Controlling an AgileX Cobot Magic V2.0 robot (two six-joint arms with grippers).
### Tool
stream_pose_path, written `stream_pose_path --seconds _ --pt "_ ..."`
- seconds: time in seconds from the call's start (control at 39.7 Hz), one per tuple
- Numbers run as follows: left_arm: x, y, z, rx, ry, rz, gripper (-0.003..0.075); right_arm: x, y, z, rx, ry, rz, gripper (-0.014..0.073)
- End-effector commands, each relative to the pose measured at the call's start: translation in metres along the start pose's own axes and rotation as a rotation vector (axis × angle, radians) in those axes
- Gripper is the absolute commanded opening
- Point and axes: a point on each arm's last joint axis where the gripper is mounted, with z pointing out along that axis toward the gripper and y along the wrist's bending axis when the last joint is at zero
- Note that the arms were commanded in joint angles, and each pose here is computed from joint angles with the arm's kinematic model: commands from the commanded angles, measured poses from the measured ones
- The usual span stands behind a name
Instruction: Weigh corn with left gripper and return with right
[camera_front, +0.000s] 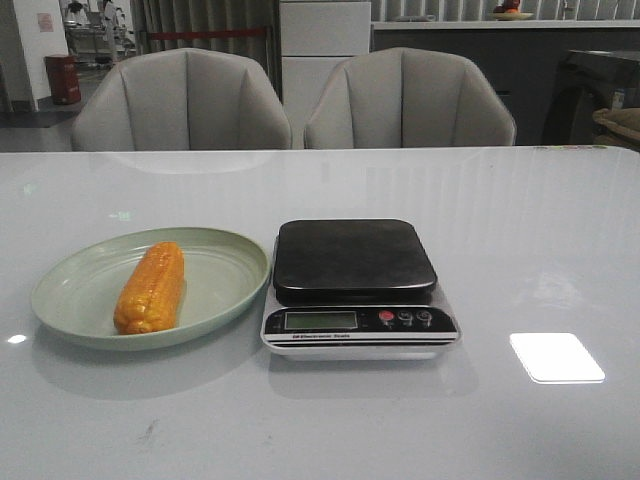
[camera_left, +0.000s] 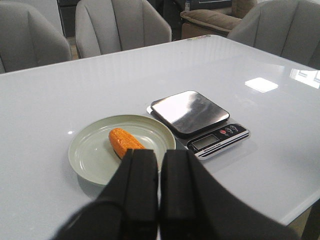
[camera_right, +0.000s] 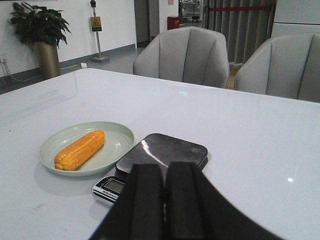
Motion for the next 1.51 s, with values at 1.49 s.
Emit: stream_pose_path --seconds 1.49 --pt "0.078 0.027 0.048 -0.480 -0.218 0.005 0.0122 -0.015 -0.001 0.000 0.015 -0.084 -0.007 0.0167"
